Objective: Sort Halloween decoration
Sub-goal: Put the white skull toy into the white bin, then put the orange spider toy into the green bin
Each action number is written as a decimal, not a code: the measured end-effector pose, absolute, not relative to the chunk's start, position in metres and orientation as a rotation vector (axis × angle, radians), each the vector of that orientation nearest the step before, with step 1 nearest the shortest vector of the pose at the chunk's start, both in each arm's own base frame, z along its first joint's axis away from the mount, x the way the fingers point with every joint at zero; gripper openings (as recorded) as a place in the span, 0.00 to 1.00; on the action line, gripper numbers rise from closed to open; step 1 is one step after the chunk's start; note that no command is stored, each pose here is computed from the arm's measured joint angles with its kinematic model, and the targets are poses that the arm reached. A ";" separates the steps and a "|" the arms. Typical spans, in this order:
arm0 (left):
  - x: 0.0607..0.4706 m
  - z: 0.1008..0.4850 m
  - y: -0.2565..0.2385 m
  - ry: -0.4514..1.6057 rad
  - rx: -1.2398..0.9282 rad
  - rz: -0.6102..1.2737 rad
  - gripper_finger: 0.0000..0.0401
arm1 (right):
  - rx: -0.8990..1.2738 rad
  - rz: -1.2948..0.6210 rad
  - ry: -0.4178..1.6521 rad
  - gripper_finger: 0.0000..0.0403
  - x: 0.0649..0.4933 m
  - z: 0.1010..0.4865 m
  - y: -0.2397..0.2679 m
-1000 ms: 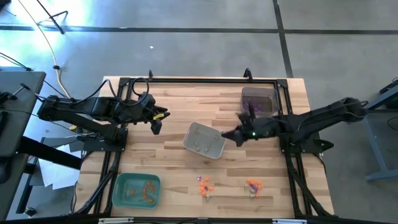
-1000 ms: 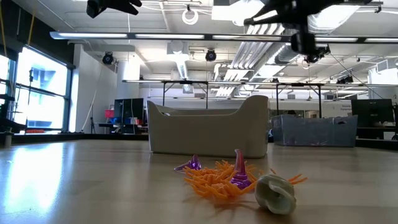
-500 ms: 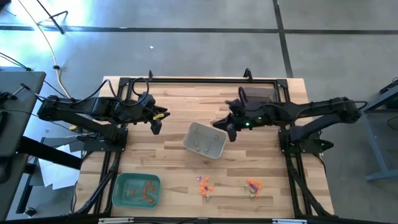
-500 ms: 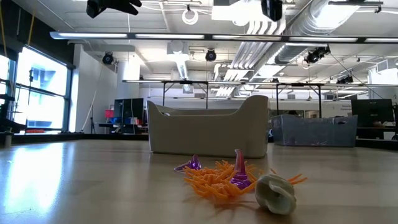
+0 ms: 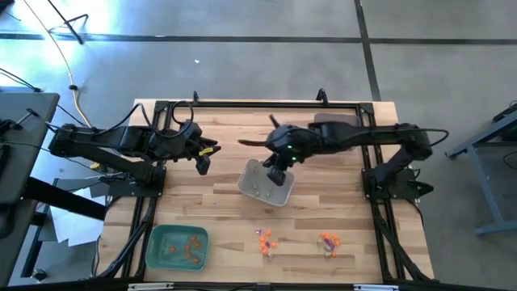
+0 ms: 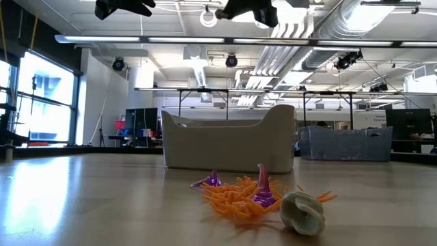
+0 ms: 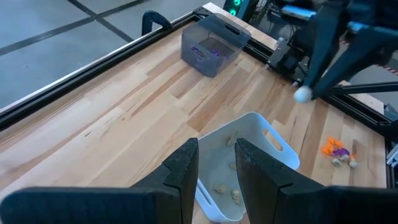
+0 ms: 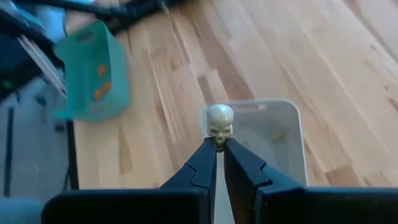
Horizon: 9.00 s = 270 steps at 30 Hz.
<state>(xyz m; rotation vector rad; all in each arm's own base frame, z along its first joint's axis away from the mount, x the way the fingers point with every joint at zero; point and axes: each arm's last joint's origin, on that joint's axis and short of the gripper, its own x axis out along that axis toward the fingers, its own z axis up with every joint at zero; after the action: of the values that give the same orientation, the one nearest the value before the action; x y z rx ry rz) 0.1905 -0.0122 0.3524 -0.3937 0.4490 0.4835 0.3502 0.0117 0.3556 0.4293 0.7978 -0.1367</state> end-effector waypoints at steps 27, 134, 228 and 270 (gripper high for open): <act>0.191 0.352 -0.013 0.435 -0.492 0.488 0.24 | 0.276 -0.157 1.296 0.05 0.405 0.260 -0.003; 0.188 0.349 -0.012 0.470 -0.494 0.502 0.24 | 1.073 -0.387 1.305 0.31 0.153 0.193 0.159; 0.204 0.355 -0.013 0.364 -0.451 0.504 0.24 | 0.906 -0.215 1.319 0.00 0.152 0.169 0.136; 0.227 0.337 -0.017 0.448 -0.457 0.516 0.24 | 0.944 -0.334 1.247 0.24 0.151 0.145 0.124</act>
<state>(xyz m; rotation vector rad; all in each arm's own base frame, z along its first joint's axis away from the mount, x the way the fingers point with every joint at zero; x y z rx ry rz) 0.2266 -0.0165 0.3366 -0.4575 0.4479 0.5161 0.1510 0.1245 0.1454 0.9437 1.2473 -0.3344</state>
